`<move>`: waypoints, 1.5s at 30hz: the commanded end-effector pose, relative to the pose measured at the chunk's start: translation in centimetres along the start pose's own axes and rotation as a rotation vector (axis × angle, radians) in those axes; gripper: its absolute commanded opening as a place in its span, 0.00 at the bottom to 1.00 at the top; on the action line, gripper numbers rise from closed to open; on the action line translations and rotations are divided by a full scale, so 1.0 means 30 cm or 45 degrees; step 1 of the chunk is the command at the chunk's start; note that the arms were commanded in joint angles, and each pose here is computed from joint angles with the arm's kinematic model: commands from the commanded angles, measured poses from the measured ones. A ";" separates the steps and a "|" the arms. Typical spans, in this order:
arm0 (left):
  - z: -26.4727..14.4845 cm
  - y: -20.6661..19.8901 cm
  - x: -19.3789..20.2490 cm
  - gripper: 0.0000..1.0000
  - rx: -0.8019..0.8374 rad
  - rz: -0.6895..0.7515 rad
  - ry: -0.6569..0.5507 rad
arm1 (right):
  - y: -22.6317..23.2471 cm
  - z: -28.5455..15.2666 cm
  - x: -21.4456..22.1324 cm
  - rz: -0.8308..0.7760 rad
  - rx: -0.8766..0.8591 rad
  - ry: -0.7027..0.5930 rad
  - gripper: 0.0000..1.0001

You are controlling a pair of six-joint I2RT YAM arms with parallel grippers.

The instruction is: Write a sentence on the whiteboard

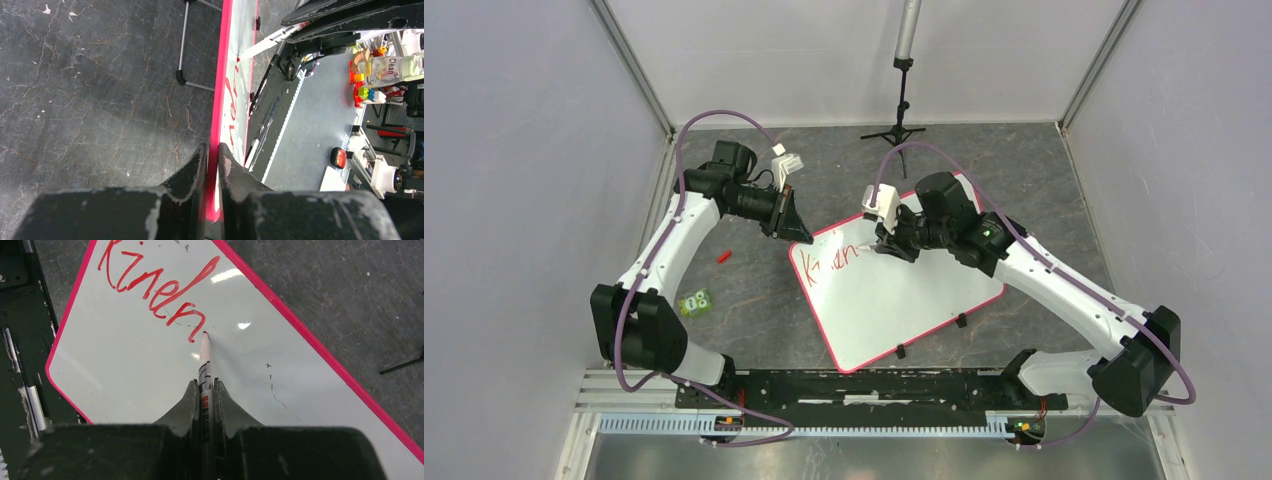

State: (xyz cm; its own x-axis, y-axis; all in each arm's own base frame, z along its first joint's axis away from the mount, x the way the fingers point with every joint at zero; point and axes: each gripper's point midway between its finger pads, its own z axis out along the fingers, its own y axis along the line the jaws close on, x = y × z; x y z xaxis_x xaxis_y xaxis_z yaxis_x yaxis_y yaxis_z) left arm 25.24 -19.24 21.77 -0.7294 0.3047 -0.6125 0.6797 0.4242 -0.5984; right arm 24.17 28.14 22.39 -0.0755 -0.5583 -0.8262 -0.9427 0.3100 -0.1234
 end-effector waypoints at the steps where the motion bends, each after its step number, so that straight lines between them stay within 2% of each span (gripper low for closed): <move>1: -0.001 -0.009 -0.011 0.02 0.013 0.027 -0.014 | -0.026 -0.007 -0.044 -0.033 0.025 -0.040 0.00; 8: 0.001 -0.006 -0.010 0.02 0.014 0.026 -0.011 | -0.059 -0.014 -0.009 -0.030 0.061 0.008 0.00; 18: 0.003 -0.006 -0.009 0.02 0.018 0.025 -0.010 | -0.108 -0.029 -0.050 -0.035 0.100 -0.016 0.00; 25: 0.002 -0.007 -0.014 0.02 0.017 0.026 -0.013 | -0.094 -0.005 -0.063 -0.017 0.051 -0.030 0.00; 38: 0.003 -0.002 -0.006 0.02 0.011 0.022 -0.007 | -0.012 -0.001 0.046 0.013 -0.026 0.029 0.00; 45: 0.002 -0.004 -0.005 0.02 0.009 0.026 -0.008 | -0.021 -0.021 0.075 -0.008 0.014 0.060 0.00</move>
State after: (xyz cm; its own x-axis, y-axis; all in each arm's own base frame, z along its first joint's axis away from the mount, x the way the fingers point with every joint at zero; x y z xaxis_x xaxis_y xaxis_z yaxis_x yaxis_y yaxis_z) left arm 25.33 -19.15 21.62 -0.7291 0.3067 -0.6118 0.6794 0.4319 -0.5932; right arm 23.84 27.29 21.15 -0.0945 -0.5706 -0.8158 -0.9548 0.2840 -0.0881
